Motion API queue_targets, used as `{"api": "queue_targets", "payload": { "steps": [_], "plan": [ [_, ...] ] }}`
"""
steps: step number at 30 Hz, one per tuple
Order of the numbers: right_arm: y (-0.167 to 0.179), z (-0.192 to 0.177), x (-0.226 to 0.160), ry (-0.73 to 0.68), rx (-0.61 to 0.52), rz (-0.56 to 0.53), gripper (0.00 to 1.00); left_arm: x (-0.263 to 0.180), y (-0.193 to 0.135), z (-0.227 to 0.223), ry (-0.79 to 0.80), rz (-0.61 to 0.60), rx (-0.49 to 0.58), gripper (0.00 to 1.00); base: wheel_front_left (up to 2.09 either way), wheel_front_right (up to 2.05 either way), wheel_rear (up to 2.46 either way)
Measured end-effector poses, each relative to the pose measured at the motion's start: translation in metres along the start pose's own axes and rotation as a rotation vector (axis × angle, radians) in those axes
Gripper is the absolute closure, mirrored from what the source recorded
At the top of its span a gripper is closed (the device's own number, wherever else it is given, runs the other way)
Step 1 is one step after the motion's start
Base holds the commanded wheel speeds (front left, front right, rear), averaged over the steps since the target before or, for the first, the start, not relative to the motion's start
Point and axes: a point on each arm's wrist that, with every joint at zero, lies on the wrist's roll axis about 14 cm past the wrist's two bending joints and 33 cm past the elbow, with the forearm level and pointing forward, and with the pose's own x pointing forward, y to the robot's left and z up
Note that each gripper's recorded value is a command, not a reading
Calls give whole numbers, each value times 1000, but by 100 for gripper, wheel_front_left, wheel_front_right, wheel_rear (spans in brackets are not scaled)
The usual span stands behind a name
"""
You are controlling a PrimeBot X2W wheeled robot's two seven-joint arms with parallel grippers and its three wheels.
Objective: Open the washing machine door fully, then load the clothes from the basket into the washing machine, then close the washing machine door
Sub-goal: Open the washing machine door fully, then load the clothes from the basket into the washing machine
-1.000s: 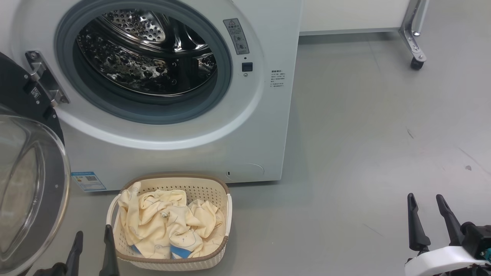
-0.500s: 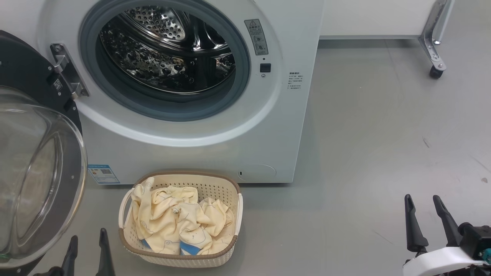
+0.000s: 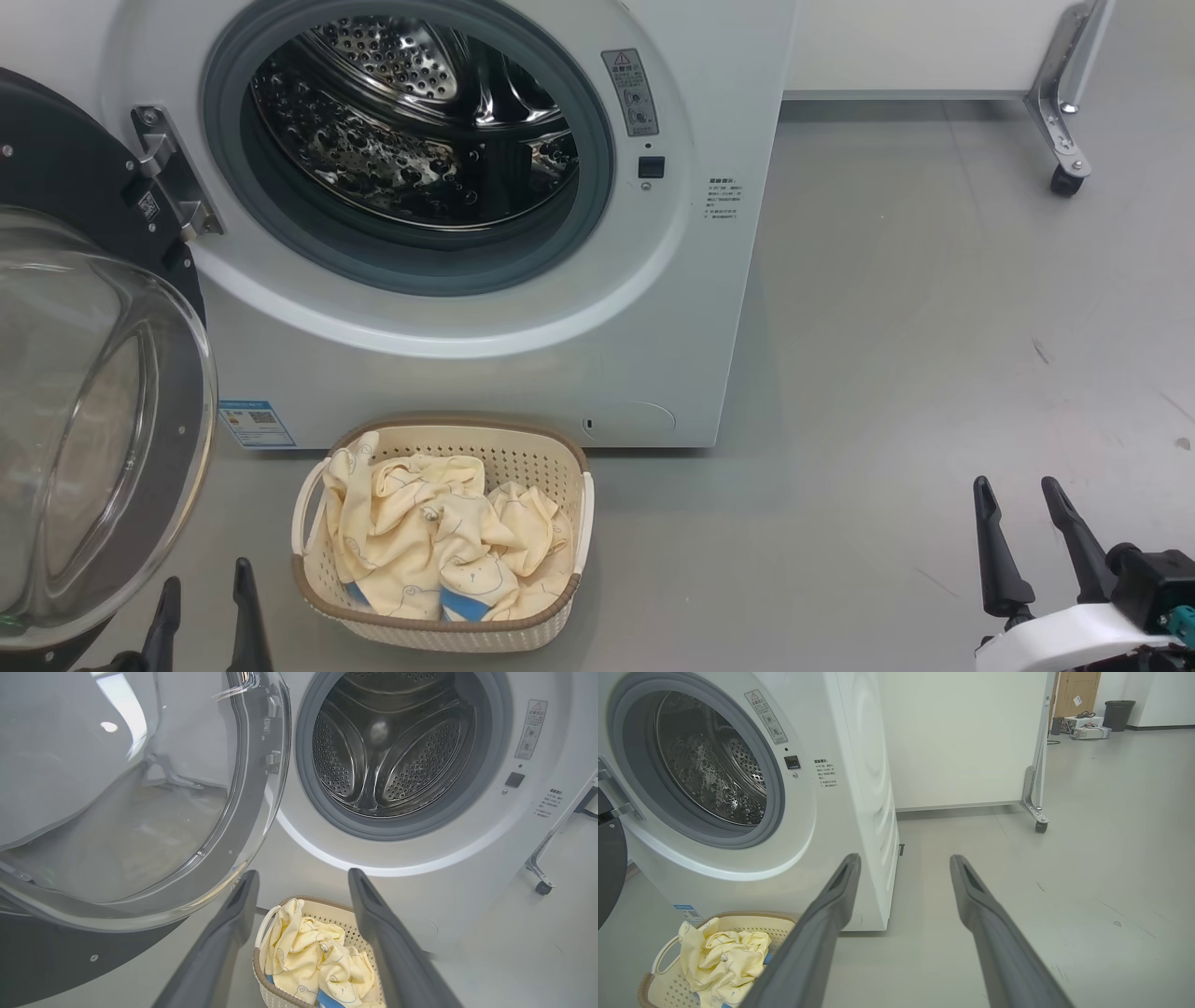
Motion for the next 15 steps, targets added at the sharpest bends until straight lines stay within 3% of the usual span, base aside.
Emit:
{"api": "queue_targets", "payload": {
  "steps": [15],
  "plan": [
    [-2,-1,-1,3,0,-5,0,-2,1,-7,22,4,8,0,7,-7,0]
  ]
}}
